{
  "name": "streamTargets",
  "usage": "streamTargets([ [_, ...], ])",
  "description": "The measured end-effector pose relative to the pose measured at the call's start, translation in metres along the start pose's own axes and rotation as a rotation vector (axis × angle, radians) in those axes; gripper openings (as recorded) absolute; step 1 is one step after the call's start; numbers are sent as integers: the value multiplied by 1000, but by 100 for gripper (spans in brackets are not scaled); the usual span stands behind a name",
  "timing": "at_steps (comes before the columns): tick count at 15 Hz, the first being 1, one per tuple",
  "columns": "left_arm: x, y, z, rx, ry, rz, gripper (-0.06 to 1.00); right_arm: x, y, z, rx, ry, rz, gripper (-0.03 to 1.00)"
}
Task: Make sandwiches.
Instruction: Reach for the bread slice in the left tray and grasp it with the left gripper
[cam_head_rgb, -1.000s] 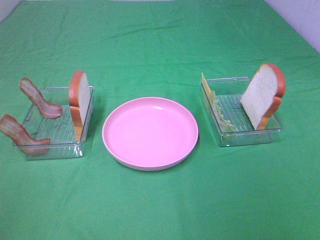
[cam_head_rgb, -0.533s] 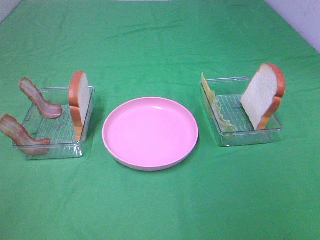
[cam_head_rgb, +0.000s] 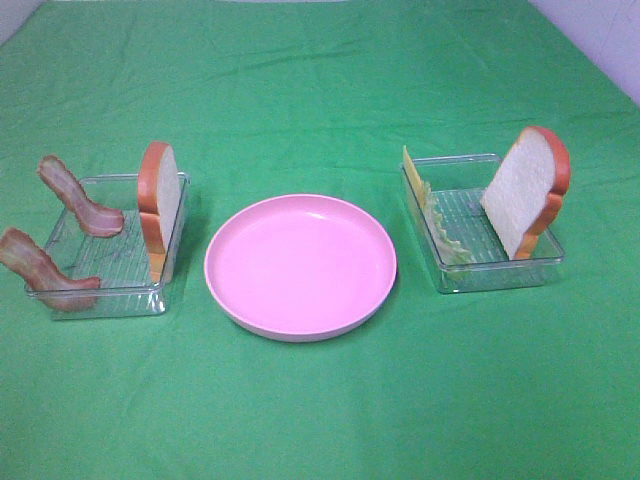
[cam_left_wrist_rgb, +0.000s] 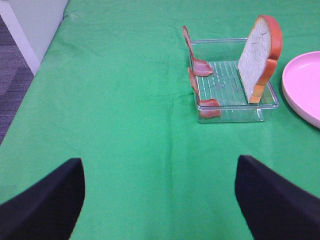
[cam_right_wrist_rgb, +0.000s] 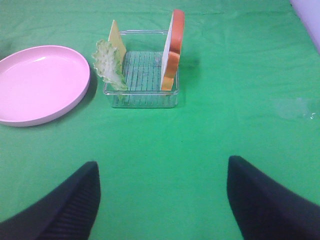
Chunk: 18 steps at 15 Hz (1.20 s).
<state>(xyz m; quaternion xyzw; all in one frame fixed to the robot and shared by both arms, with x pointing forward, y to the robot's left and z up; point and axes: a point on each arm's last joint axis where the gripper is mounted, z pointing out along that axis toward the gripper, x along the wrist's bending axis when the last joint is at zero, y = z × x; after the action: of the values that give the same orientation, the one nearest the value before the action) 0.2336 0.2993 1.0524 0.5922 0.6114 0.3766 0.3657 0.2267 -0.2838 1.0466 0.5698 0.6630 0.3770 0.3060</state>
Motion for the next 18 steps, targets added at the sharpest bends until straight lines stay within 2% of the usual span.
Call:
streamTargets([
  [5, 0, 4, -2, -18, 0, 0, 78, 0, 0, 0, 0, 0, 0, 68],
  [7, 0, 23, -4, -71, 2, 0, 78, 0, 0, 0, 0, 0, 0, 68],
  [8, 1, 48, 4, -43, 1, -3, 78, 0, 0, 0, 0, 0, 0, 68],
  [9, 1, 54, 8, -32, 0, -9, 78, 0, 0, 0, 0, 0, 0, 68],
  [12, -3, 98, 43, 88, -54, -76, 78, 0, 0, 0, 0, 0, 0, 68],
  [15, -9, 138, 96, 264, -119, -153, 78, 0, 0, 0, 0, 0, 0, 68],
  [18, -10, 165, 144, 462, -134, -165, 78, 0, 0, 0, 0, 0, 0, 68],
])
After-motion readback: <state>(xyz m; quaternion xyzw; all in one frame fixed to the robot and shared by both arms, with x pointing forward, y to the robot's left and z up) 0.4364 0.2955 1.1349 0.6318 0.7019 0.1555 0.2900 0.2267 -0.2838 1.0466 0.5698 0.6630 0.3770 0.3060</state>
